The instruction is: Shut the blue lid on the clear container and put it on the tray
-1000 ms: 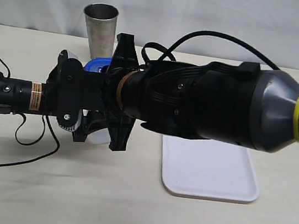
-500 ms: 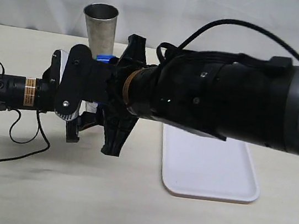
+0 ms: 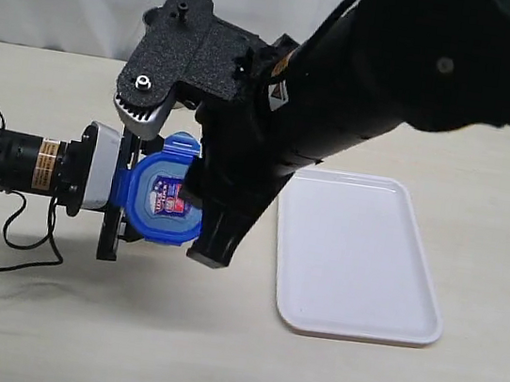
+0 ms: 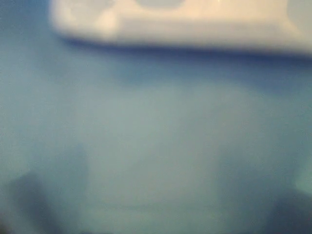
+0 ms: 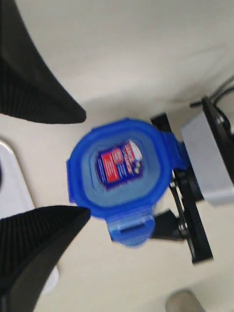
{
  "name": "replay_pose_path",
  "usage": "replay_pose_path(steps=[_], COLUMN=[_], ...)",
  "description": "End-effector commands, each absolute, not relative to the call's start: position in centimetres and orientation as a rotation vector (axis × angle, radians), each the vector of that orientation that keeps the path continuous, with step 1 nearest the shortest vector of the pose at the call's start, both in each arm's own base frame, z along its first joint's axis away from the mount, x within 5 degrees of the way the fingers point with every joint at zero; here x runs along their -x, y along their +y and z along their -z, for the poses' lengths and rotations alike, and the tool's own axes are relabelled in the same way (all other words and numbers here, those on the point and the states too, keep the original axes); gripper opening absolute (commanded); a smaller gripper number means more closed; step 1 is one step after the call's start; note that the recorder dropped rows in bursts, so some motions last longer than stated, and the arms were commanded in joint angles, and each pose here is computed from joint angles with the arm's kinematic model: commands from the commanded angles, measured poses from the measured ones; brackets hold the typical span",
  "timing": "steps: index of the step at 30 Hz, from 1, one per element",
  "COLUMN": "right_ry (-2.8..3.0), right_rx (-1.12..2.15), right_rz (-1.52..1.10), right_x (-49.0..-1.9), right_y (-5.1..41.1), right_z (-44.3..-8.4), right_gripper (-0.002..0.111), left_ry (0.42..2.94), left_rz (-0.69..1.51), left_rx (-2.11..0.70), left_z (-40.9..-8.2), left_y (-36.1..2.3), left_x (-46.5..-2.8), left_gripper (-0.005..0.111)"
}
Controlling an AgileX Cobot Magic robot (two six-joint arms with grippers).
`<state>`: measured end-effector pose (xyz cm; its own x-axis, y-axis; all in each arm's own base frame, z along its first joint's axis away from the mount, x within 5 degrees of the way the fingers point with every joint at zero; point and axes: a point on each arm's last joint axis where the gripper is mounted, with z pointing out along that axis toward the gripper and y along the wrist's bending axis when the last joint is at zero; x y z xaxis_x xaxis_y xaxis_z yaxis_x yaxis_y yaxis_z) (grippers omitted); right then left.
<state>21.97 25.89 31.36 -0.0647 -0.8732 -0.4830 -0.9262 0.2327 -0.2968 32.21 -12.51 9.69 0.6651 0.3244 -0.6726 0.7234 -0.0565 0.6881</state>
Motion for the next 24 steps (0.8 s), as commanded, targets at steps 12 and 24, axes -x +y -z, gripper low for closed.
replay_pose_path(steps=[12,24], right_ry=[1.980,2.067], right_rx=[1.767,1.846], right_rz=[-0.192,-0.177], right_x=[-26.9,-28.1], right_y=[29.0,29.7], right_z=[-30.4,-28.3], right_gripper=[0.049,0.045], left_ry=[0.832,0.850], left_rz=[0.460,0.464], left_rx=[-1.661,-1.648], left_z=[-10.2,-10.3], left_y=[-12.7,-12.7], left_x=[-31.8,-31.9], left_gripper=[0.000,0.000])
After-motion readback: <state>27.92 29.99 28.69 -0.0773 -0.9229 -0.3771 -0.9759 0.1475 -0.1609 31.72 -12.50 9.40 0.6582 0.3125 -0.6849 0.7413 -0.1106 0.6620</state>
